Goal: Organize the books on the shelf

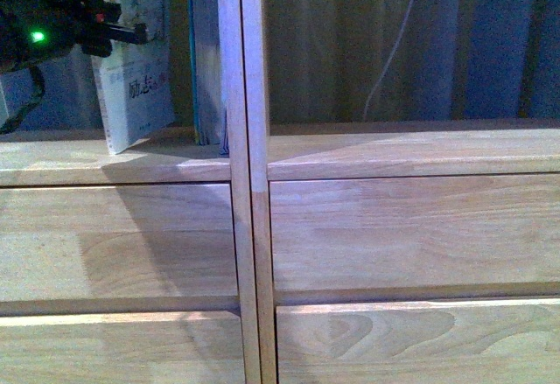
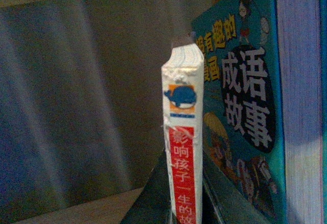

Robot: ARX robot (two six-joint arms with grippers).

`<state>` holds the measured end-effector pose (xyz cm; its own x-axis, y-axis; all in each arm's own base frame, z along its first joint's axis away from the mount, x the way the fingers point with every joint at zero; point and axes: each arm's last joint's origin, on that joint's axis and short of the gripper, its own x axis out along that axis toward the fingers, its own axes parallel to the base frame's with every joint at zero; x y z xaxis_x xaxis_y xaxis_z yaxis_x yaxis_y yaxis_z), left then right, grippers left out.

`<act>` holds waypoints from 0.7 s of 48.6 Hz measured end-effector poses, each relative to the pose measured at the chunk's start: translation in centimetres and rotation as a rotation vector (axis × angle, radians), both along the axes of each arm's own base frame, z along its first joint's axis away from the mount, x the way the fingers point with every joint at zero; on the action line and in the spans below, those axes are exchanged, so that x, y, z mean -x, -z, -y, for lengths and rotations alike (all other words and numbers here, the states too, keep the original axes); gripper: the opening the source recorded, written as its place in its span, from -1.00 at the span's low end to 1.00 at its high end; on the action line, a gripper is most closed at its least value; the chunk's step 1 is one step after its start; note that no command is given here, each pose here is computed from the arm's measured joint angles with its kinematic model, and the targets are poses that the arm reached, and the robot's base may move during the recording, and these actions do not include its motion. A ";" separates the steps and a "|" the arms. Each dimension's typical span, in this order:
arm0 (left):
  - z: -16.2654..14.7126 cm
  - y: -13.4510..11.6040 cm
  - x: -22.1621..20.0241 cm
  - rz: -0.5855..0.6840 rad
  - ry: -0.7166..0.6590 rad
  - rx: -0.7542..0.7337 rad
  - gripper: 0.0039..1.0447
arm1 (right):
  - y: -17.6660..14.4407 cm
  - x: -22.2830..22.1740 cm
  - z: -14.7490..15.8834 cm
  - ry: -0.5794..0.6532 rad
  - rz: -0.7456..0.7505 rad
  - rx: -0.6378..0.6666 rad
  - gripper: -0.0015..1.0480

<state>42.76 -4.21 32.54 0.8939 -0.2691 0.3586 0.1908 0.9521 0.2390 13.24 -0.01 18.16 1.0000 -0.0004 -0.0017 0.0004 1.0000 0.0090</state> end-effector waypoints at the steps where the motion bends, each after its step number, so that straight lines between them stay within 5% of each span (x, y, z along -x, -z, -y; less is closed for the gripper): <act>1: 0.3 -0.1 -0.1 0.000 0.003 0.005 -0.88 | 0.1 0.1 0.0 0.000 0.000 0.000 -0.94; 9: 2.1 0.1 -0.8 -0.027 0.019 0.023 -0.84 | 0.6 0.6 0.0 0.000 -0.007 0.002 -0.94; 18: 2.8 2.1 -1.5 -0.079 0.013 0.045 -0.11 | 1.1 1.2 0.0 0.000 0.013 0.002 -0.94; 34: 2.4 3.4 -1.0 -0.123 -0.005 0.084 0.74 | 1.1 1.8 0.0 0.000 0.014 0.003 -0.94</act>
<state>43.75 -6.59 29.15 0.9336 -0.2384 0.2674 0.2091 0.9688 0.1333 11.44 -0.01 17.09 0.9999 0.0000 0.0128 -0.0001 1.0000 0.0063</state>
